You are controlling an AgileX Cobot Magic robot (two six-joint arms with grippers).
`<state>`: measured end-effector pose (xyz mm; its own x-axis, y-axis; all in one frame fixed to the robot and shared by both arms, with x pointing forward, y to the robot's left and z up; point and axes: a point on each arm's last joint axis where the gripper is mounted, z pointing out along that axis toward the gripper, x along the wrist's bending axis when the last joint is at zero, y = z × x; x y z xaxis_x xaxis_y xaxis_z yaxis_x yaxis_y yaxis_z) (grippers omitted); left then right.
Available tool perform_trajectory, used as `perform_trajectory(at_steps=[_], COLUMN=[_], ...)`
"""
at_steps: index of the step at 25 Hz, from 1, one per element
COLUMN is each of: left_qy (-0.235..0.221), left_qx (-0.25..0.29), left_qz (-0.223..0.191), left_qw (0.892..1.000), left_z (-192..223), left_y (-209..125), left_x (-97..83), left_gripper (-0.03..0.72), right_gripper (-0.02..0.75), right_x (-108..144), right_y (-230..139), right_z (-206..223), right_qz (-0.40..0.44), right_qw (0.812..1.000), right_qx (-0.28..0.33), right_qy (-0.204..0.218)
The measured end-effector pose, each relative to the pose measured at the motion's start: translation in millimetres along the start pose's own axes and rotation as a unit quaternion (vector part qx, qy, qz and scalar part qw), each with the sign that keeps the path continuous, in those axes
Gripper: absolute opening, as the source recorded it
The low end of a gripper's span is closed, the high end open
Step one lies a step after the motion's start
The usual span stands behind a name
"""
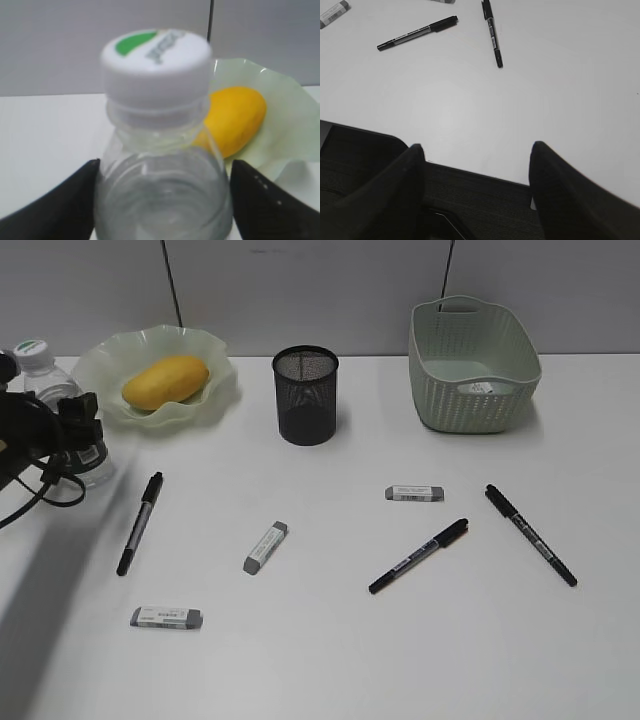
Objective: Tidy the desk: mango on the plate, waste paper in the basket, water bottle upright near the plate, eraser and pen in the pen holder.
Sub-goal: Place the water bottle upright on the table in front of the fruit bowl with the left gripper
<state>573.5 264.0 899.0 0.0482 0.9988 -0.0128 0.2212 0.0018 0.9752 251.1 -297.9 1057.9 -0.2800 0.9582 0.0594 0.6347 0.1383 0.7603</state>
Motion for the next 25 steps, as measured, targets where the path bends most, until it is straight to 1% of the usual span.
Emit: perform_trajectory(at_steps=[4,9,15,18,21,25], left_qy=[-0.004,-0.005,-0.005,-0.006,-0.007,-0.012], left_qx=[-0.005,-0.002,0.024,0.05,0.098,0.132], left_qz=[0.002,0.002,0.002,0.002,0.001,-0.002], left_qw=[1.0,1.0,1.0,0.999,0.995,0.991], left_z=[-0.1,-7.6,-28.5,-40.7,-50.9,-65.8], left_y=[1.3,3.4,2.1,-0.6,-2.7,15.5], left_x=[-0.7,-0.4,1.1,1.9,2.2,1.6], left_gripper=[0.629,0.634,0.638,0.638,0.633,0.629], right_gripper=[0.51,0.51,0.51,0.51,0.51,0.51], right_x=[0.0,0.0,0.0,0.0,0.0,0.0], right_y=[0.0,0.0,0.0,0.0,0.0,0.0], right_z=[0.0,0.0,0.0,0.0,0.0,0.0], right_qz=[0.0,0.0,0.0,0.0,0.0,0.0], right_qw=[1.0,1.0,1.0,1.0,1.0,1.0], right_qx=[0.0,0.0,0.0,0.0,0.0,0.0], right_qy=[0.0,0.0,0.0,0.0,0.0,0.0])
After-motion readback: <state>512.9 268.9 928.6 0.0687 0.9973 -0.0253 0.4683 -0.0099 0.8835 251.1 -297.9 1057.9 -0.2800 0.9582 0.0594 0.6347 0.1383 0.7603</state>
